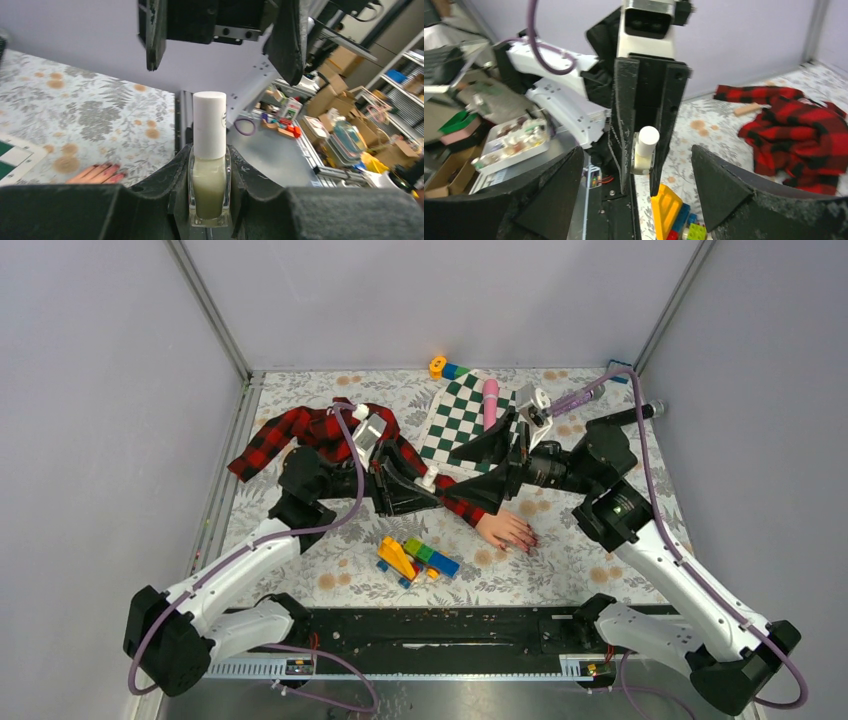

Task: Paint the nails
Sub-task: Screw the nail polish bottle.

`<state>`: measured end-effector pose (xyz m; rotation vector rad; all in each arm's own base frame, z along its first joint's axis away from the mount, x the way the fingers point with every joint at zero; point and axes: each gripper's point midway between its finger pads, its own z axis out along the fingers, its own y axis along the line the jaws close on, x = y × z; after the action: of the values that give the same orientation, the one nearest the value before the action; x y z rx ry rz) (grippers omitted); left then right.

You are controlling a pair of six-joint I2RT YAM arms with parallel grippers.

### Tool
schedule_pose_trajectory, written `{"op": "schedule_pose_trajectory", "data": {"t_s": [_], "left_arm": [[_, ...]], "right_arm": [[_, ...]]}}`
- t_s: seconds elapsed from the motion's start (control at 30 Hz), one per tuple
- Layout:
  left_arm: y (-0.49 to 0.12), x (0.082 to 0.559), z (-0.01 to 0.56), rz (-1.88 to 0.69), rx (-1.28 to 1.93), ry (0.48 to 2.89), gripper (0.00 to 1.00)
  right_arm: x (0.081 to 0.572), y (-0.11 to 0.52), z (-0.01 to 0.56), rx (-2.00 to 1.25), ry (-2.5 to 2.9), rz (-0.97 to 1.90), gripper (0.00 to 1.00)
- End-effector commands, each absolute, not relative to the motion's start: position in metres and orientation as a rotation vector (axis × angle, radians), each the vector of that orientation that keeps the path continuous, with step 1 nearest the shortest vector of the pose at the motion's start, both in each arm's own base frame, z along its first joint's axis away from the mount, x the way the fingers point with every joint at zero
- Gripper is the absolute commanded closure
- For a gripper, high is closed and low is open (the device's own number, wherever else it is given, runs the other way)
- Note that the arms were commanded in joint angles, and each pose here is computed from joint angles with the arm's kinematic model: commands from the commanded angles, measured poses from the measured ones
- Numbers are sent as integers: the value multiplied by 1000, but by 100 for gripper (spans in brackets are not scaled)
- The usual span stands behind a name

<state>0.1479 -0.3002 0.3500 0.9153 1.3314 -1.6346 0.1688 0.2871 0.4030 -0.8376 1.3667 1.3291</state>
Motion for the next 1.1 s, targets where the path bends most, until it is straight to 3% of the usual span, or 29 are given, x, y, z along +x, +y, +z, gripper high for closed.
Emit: {"op": "schedule_pose_trajectory", "data": {"t_s": [0.0,0.63,0.7,0.93,1.07], "left_arm": [[-291,115,381,-1729,1070,1131,100],[-296,118,379,-1770,1038,1159,100],[-296,119,379,-1767,1032,1161,100],[-299,145,366,-1603,934,1272,100],[-293,172,354,-1402,831,1376,100]], "right_arm": [[137,293,427,-998,1161,1484,15],[132,323,430,-1026,1191,1681,41],[132,327,427,-1036,1209,1695,51],[135,332,423,-1019,1269,1710,99],[147,334,408,-991,1376,1636,100]]}}
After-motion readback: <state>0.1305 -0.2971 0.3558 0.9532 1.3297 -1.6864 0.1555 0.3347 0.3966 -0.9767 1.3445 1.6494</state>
